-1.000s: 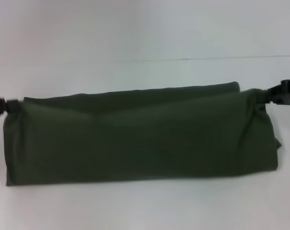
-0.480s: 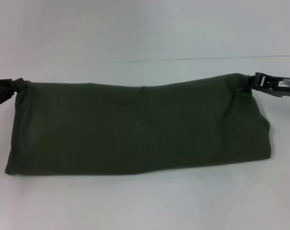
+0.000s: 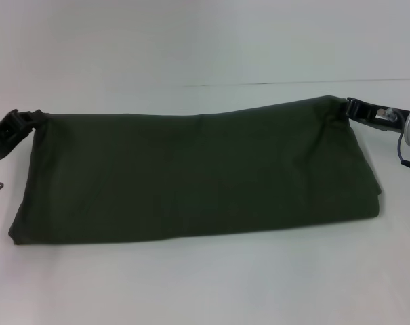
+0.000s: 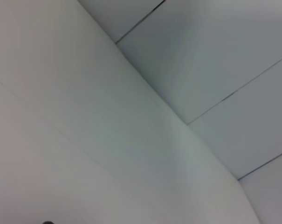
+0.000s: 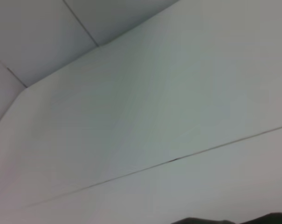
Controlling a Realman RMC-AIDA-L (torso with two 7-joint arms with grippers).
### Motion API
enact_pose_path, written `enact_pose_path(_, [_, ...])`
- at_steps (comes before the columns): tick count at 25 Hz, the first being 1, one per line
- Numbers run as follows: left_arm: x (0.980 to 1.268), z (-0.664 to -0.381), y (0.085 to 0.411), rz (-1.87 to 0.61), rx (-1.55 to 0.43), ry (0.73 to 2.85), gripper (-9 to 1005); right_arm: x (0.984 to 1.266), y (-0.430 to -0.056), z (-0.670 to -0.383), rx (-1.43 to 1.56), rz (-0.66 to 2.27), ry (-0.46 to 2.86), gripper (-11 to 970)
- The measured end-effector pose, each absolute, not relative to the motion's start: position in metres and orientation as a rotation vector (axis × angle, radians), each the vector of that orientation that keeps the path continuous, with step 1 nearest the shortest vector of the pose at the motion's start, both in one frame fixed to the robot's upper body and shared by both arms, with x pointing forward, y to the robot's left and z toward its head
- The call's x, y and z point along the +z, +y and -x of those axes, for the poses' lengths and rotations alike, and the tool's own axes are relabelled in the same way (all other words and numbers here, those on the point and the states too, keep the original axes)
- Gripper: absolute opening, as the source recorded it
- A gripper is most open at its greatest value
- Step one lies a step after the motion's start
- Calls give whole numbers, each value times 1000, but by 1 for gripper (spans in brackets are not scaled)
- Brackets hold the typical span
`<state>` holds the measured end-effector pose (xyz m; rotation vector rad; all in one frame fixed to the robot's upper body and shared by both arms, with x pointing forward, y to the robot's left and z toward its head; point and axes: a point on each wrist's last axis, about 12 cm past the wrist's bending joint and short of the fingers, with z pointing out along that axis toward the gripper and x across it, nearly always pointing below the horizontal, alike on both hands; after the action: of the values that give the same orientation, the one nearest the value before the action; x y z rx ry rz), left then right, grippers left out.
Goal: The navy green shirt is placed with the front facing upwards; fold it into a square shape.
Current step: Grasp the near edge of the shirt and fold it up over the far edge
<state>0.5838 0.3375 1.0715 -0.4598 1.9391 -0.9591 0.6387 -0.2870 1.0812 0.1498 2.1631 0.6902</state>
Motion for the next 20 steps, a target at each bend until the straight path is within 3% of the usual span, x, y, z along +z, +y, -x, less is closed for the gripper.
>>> enact_pose_path(20, [1063,-598,317,445,-799,1917,14,1078,-268,-655,576,-167,2156,146])
